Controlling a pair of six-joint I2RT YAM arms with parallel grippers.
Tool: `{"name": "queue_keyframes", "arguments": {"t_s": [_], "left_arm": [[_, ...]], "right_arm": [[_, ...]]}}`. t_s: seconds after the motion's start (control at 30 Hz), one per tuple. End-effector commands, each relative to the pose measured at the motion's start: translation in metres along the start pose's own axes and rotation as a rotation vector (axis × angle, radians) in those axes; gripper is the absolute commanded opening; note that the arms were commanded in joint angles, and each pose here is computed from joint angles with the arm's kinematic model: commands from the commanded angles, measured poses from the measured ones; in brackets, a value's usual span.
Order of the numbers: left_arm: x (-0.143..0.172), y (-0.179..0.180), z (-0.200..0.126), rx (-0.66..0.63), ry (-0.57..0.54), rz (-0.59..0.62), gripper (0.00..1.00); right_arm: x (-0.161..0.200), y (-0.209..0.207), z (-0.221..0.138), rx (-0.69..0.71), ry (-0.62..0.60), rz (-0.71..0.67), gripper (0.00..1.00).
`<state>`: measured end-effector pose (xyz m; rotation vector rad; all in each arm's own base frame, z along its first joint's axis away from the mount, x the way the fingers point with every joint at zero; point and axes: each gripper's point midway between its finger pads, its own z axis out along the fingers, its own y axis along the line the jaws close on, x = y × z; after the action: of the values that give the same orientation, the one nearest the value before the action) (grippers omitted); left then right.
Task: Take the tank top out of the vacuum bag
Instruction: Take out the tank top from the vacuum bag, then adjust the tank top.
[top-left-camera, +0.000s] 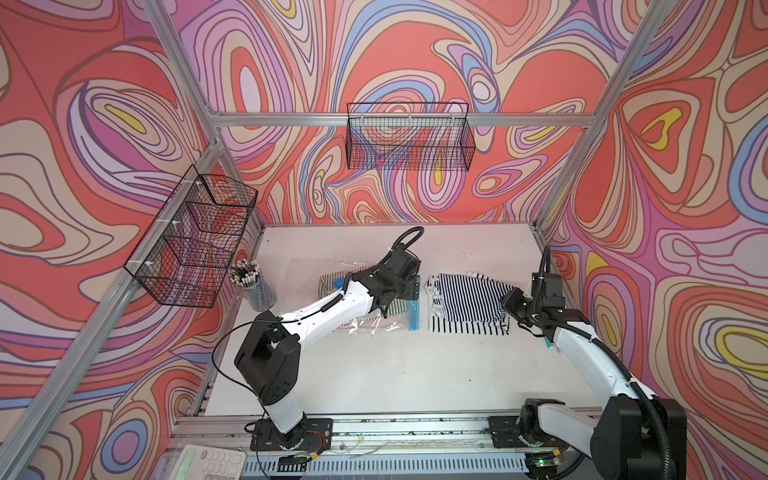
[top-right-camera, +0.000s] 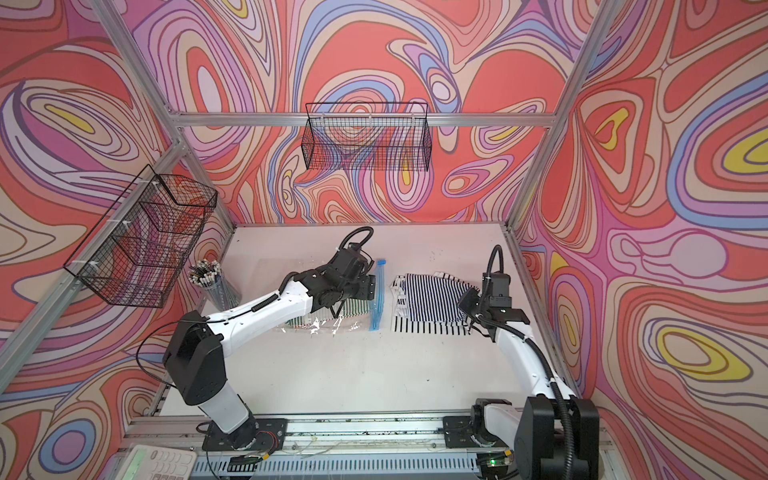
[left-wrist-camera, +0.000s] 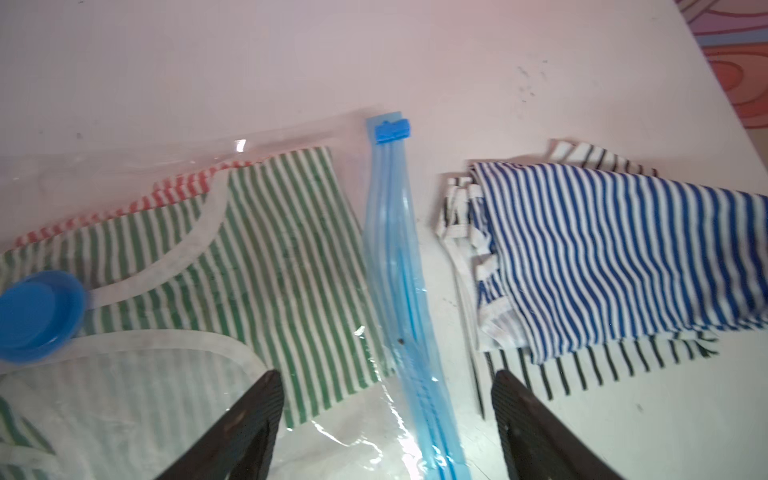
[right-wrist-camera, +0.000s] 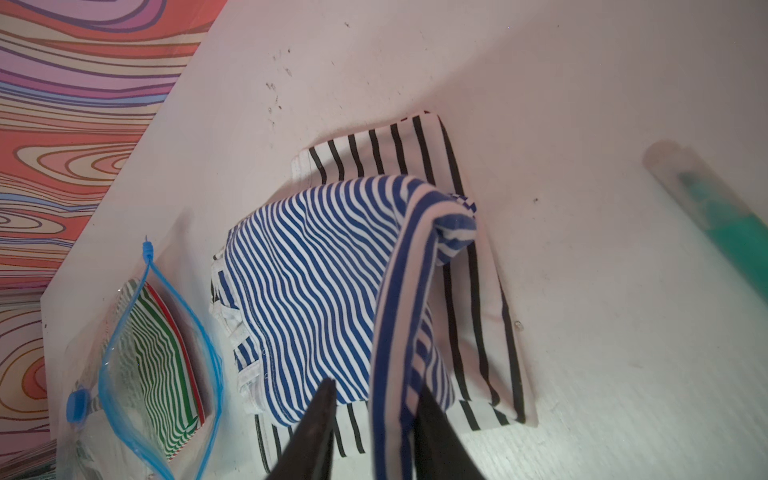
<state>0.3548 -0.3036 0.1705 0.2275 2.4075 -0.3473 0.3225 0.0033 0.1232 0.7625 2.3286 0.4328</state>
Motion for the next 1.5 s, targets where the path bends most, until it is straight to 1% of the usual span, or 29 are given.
{"name": "queue_keyframes", "arguments": {"t_s": [0.0,0.07,0.13,0.23,0.37,0.6,0.8,0.97,1.03,1.37,1.47], "left_arm": [[0.013,-0.025,-0.004,0.094,0.045,0.008,0.81],[0.021,-0.042,0.006,0.19,0.069,-0.033,0.77],[0.028,-0.054,0.016,0.251,0.095,-0.07,0.72],[0.033,-0.069,0.029,0.317,0.118,-0.112,0.71],[0.038,-0.083,0.039,0.383,0.139,-0.158,0.7],[0.05,-0.095,0.055,0.396,0.172,-0.196,0.67],[0.061,-0.117,0.066,0.42,0.205,-0.18,0.63],[0.072,-0.128,0.079,0.4,0.24,-0.149,0.6],[0.076,-0.126,0.085,0.367,0.253,-0.141,0.58],[0.084,-0.114,0.104,0.211,0.241,-0.047,0.57],[0.085,-0.115,0.109,0.195,0.241,-0.027,0.57]], "right_arm": [[-0.004,0.002,-0.003,-0.008,-0.019,0.001,0.25],[-0.004,0.003,-0.003,-0.012,-0.019,0.002,0.18],[-0.005,0.005,-0.003,-0.022,-0.019,0.002,0.1],[-0.007,0.01,-0.005,-0.042,-0.019,-0.001,0.0],[-0.009,0.016,-0.01,-0.067,-0.024,0.001,0.0],[-0.012,0.026,-0.015,-0.108,-0.023,0.008,0.0],[-0.011,0.029,-0.015,-0.124,-0.016,0.013,0.0],[-0.011,0.03,-0.016,-0.132,-0.017,0.013,0.0],[-0.011,0.031,-0.017,-0.136,-0.018,0.012,0.0],[-0.014,0.036,-0.023,-0.155,-0.029,0.013,0.0],[-0.014,0.036,-0.024,-0.157,-0.028,0.013,0.0]]}}
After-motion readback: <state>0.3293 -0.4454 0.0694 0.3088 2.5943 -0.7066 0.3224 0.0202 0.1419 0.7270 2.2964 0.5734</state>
